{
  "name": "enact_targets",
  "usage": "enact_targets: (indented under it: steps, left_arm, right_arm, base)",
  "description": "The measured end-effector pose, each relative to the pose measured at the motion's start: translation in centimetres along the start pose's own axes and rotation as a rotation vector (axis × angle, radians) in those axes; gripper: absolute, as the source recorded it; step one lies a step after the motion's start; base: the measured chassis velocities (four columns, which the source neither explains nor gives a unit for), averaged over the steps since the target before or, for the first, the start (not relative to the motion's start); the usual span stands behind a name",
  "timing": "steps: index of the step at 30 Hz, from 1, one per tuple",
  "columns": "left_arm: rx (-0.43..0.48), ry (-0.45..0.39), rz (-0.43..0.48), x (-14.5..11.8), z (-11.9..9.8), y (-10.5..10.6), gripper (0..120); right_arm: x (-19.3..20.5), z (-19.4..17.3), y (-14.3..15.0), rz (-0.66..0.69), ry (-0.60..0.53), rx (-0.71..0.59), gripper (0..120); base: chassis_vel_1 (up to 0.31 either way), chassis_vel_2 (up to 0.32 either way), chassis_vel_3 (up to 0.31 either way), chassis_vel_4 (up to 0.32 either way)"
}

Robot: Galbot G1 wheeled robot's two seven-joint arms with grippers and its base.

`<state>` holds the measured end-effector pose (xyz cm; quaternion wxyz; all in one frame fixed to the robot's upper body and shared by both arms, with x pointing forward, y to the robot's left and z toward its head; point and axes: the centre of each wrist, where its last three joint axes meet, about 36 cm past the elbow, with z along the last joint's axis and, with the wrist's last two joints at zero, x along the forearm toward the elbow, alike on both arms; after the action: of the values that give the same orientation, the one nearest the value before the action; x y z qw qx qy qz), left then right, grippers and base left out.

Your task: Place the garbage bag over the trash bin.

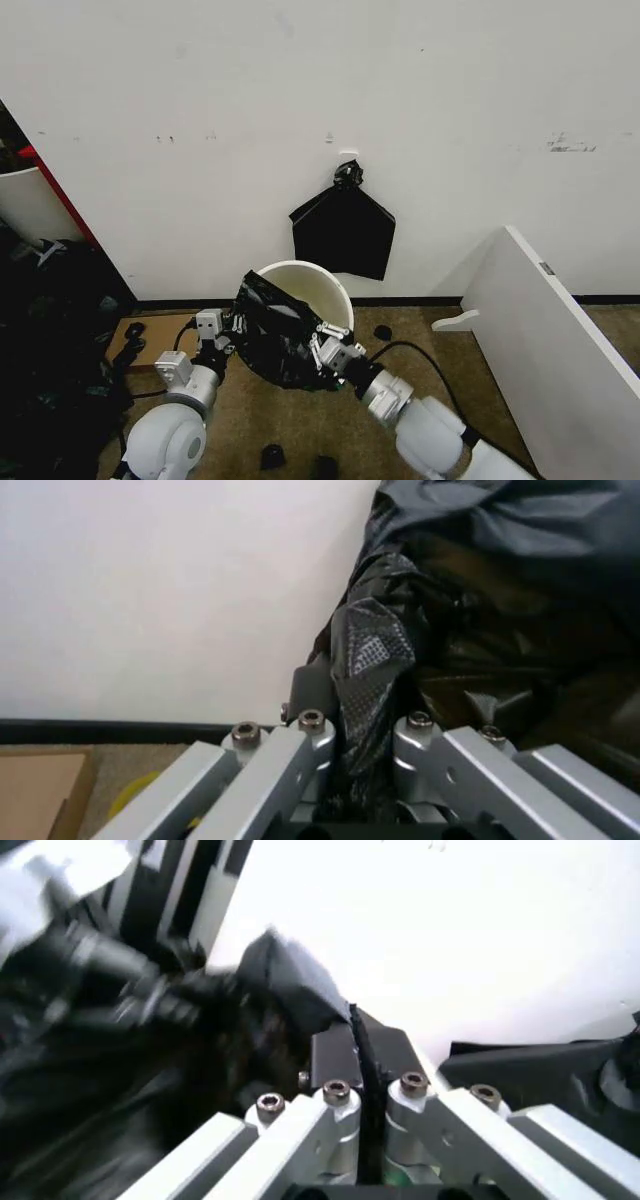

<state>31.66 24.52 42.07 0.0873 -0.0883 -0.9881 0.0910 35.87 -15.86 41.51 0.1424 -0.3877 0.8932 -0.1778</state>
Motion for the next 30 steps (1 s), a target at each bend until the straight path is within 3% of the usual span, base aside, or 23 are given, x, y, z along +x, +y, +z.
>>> enact_targets:
  steps: [8,16,23,30]
  left_arm:
    - [-0.098,0.035,0.054,1.4,1.0,0.8,4]
    - [-0.183,0.026,0.11,3.1,1.3,1.9,4]
    - [-0.191,-0.034,0.136,3.1,0.8,2.2,4]
    - [-0.142,-0.092,0.177,2.5,-0.4,2.1,4]
  right_arm:
    - [-0.7,3.5,-4.2,-0.067,-0.05,-0.176,0]
    - [-0.8,8.3,-7.4,-0.064,-0.012,-0.219,0]
    - [0.3,10.6,-9.3,-0.086,0.011,-0.268,0]
    - [2.7,13.7,-11.9,-0.21,-0.036,-0.35,0]
  base:
    - [0.0,0.0,0.0,0.0]
    - [0.0,0.0,0.0,0.0]
    - [0.0,0.0,0.0,0.0]
    - [0.0,0.0,0.0,0.0]
